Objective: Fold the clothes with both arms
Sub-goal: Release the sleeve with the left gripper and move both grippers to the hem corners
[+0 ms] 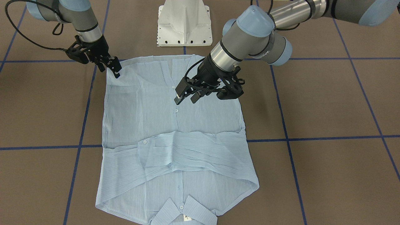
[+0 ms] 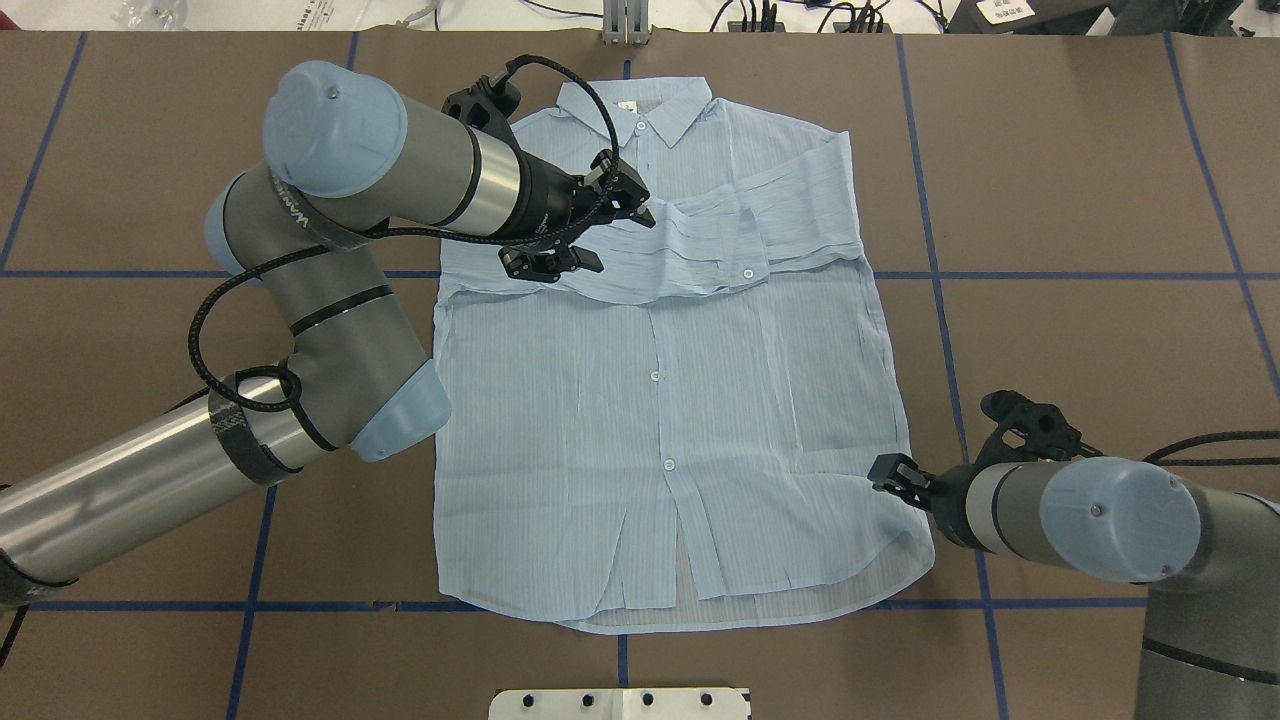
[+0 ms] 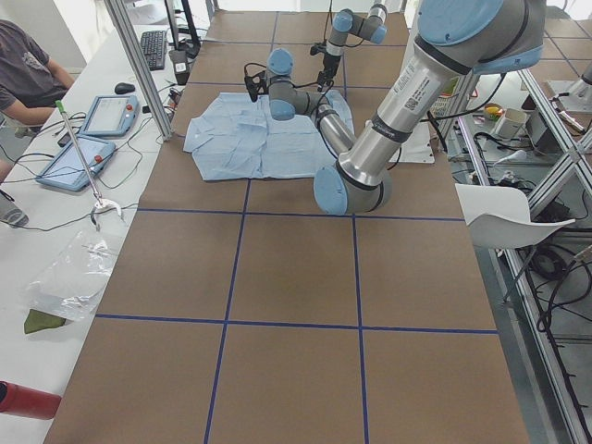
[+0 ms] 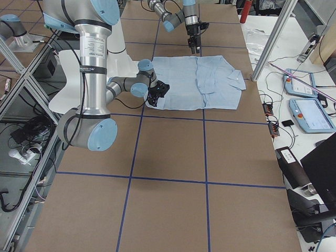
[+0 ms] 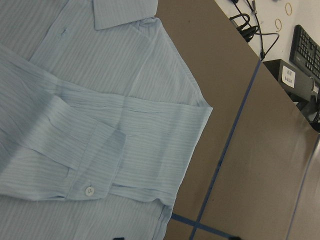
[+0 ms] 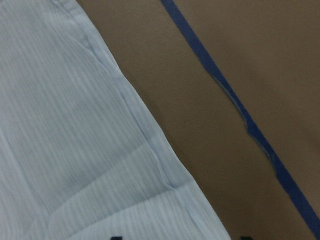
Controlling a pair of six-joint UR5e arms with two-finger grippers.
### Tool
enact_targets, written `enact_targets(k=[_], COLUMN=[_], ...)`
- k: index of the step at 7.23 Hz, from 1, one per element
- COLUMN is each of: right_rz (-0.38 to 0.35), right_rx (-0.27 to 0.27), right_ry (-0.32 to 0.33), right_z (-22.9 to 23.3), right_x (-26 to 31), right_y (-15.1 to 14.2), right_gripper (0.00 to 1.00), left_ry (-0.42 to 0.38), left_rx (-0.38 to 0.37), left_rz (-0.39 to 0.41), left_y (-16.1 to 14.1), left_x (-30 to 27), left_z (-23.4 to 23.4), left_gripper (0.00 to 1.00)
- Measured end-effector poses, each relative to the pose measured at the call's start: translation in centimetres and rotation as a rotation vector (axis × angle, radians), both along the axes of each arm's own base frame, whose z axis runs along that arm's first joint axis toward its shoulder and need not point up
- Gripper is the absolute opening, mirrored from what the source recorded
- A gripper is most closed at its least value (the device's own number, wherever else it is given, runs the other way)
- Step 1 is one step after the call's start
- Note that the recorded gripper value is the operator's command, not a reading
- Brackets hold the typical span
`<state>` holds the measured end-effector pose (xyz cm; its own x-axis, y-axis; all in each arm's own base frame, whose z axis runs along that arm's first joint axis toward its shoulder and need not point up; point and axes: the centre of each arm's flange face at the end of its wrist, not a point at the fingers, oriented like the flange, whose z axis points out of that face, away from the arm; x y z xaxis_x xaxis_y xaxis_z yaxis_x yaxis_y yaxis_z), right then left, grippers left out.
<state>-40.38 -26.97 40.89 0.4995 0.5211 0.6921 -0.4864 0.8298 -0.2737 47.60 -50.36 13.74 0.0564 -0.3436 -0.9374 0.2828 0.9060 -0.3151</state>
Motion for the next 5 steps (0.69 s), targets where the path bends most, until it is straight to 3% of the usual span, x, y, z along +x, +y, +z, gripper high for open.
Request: enact_targets(k=[3,4,5], right_rz=[-0.007,-0.012,-0.015], right_rx=[-0.026,-0.029,-0.034], right_ry=[0.017,0.016,0.015], right_z=[1.1,1.1,1.0], right_x=[0.0,-0.2,-0.3], right_y=[1.3,1.5,1.7], right_gripper=[0.68,0.46,0.31], left_ry=[0.002,0.002,0.002], left_rx=[0.007,0.008,0.008], left_rz=[-0.017,-0.018,-0.018], left_y=[0.2,0.2,0.2], left_x=[-0.2,-0.2,-0.3], left_z=[-0.1,0.0,0.0], left_gripper=[0.74,0.74,0.74])
